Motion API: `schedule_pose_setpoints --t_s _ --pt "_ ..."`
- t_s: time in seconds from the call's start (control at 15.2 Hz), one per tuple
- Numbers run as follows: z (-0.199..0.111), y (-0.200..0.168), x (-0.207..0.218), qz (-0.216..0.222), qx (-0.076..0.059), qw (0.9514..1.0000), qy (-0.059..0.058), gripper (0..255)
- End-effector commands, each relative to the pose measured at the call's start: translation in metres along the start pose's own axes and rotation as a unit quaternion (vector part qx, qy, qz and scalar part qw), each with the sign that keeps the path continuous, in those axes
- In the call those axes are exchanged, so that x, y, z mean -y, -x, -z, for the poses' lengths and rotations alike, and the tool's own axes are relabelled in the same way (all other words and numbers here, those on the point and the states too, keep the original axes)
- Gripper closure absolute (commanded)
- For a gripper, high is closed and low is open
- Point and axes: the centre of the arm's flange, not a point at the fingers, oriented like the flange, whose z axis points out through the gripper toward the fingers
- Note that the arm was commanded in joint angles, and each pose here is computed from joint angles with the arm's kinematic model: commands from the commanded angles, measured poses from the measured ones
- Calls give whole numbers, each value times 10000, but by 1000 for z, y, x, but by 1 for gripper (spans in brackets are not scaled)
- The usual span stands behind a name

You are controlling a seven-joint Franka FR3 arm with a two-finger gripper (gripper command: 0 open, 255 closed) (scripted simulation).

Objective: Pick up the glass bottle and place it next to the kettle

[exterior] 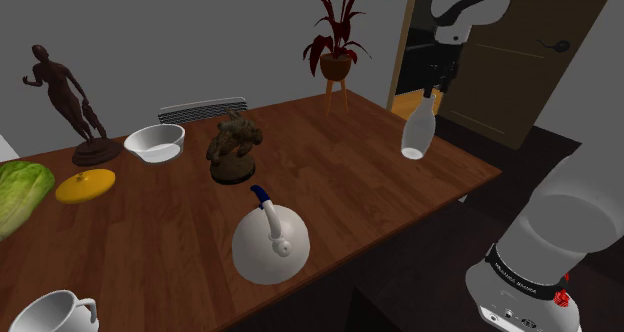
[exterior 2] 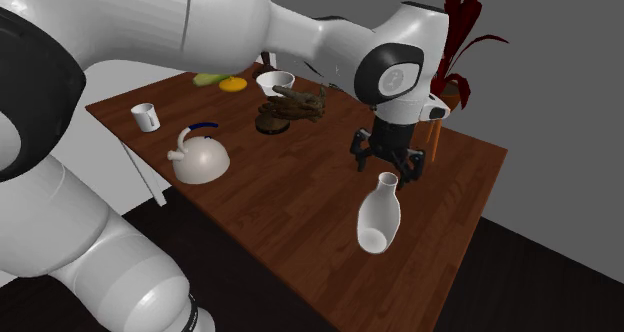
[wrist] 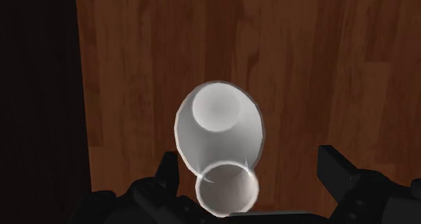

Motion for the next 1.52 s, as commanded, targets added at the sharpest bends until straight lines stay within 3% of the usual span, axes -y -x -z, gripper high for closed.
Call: schedule_pose_setpoints --t_s 0.0,0.46,0.92,0.99,1.45 --pt "-9 -7 -11 1 -13 10000 32 0" --pt "-44 -7 -11 1 -13 10000 32 0" --pt "-44 -7 -11 1 -13 10000 32 0" --pt "-44 -7 -11 1 -13 10000 32 255" --pt "-44 -7 -11 1 -13 10000 32 255"
